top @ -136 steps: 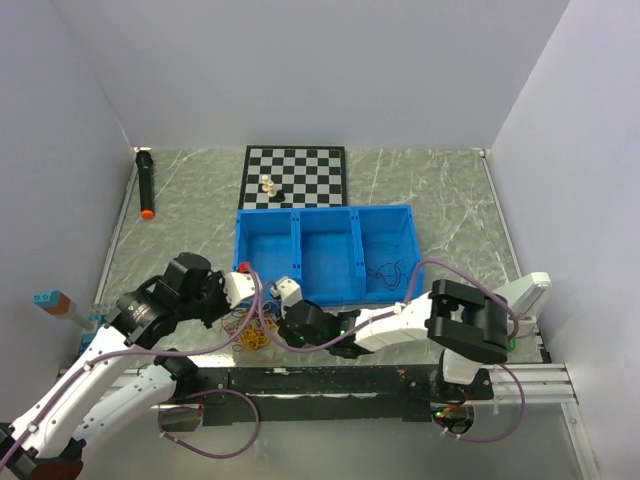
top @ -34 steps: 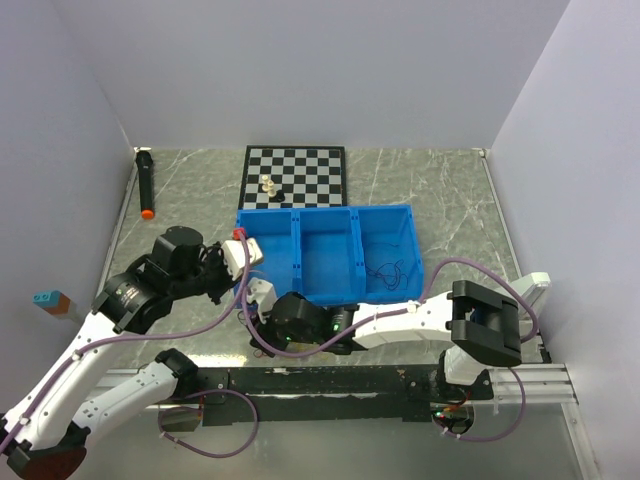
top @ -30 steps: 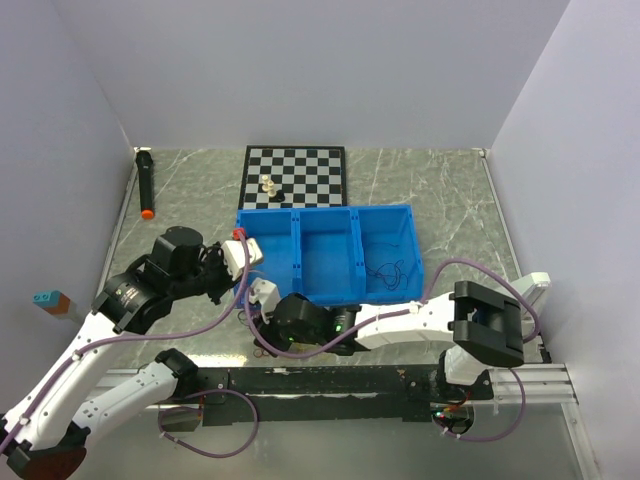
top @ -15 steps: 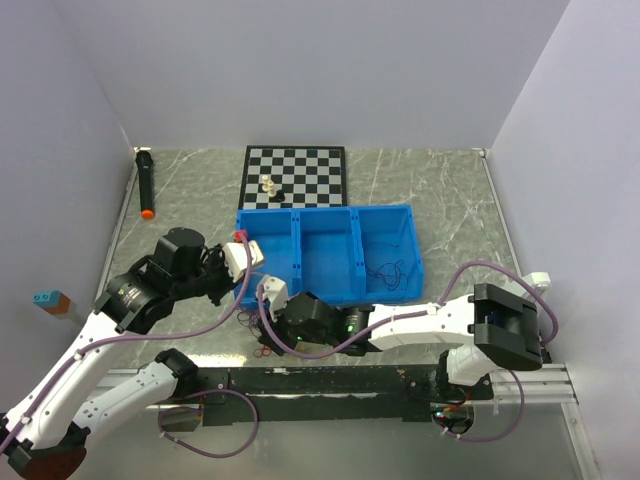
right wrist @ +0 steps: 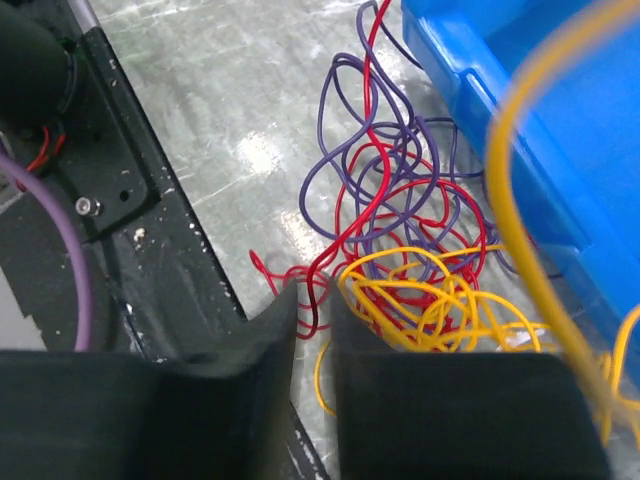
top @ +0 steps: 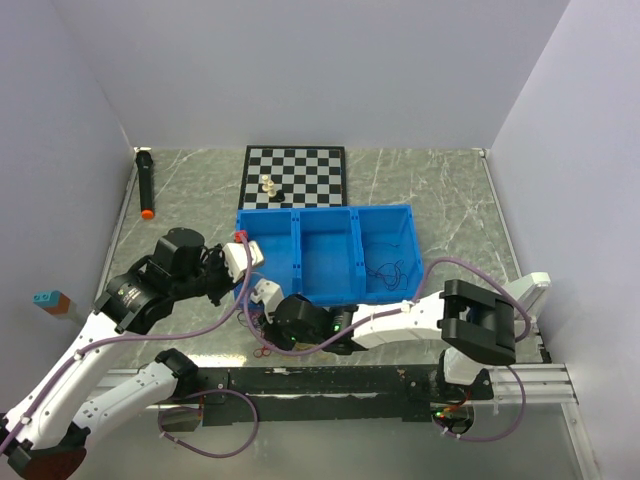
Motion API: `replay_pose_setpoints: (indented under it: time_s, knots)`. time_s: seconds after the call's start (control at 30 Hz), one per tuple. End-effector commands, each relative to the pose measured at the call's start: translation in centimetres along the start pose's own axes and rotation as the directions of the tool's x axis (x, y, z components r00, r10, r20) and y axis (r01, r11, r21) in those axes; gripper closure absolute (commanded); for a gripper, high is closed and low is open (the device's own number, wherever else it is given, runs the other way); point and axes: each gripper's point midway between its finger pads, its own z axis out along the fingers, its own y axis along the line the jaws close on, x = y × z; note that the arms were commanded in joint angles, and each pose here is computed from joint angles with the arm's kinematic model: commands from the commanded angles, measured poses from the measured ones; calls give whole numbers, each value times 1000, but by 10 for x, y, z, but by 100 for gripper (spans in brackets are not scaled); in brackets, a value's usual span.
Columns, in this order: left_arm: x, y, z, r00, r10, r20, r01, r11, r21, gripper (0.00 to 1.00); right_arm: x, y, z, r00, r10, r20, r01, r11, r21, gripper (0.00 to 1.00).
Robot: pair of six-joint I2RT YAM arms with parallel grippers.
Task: Untangle the cables
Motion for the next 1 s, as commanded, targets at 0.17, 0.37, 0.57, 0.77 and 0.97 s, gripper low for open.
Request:
replay_pose_setpoints:
  time_s: [0.17, 0.37, 0.57, 0.77, 0.97]
  knots:
    - [10, 5, -1, 1000, 16, -8, -16, 999, -44, 99, -50, 0, -36, 984, 51, 173, -55, 998, 18, 100]
    - [44, 8, 6, 996, 37, -79, -45, 994, -98, 99, -72, -2, -134, 939, 93, 332, -113, 993, 41, 100]
    - [80, 3, 6, 987, 66, -149, -82, 991, -107, 99, -85, -26, -233, 838, 187, 513, -246, 968, 48, 100]
    - [120, 0, -1, 954, 153, -256, -185, 977, -105, 99, -100, -58, -305, 750, 190, 633, -306, 949, 79, 100]
    - [135, 10, -12, 929, 238, -284, -292, 942, -164, 99, -122, -85, -353, 717, 96, 690, -308, 932, 191, 100]
